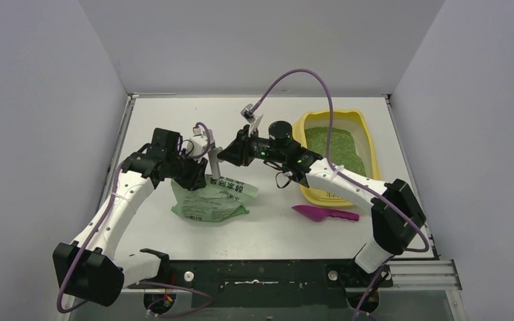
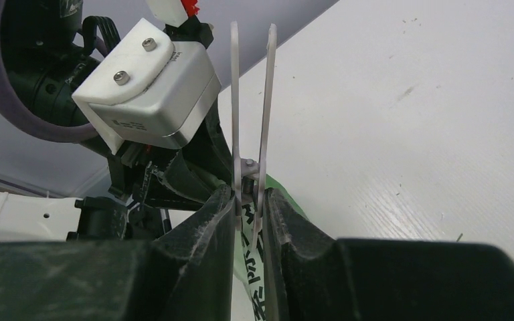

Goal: Fill the litter box with clean litter
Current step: Clamp the cat litter bag at the center of the board.

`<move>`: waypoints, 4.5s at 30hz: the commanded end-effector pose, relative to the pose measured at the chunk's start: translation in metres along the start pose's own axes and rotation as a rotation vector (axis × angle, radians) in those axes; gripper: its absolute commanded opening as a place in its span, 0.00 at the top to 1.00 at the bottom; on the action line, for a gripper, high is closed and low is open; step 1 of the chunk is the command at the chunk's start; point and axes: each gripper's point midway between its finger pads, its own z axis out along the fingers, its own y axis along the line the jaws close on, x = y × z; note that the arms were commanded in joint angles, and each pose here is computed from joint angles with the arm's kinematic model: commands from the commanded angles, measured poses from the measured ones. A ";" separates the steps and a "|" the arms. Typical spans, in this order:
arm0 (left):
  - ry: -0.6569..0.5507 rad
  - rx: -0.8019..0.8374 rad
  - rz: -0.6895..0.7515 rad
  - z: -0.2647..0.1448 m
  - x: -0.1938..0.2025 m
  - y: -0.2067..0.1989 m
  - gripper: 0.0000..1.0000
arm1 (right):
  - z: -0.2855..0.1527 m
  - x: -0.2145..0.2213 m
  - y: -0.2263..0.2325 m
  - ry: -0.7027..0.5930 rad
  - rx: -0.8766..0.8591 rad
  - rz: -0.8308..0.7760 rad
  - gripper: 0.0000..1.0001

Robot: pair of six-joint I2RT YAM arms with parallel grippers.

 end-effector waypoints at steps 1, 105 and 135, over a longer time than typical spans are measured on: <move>-0.101 0.074 0.005 -0.009 -0.026 -0.010 0.86 | 0.007 -0.026 0.015 -0.101 -0.066 -0.068 1.00; -0.259 0.302 0.904 0.035 -0.065 -0.085 0.38 | -0.187 0.000 -0.038 0.166 0.584 -0.455 1.00; -0.279 0.303 1.060 0.054 -0.108 -0.138 1.00 | -0.237 -0.003 -0.058 0.009 0.693 -0.292 1.00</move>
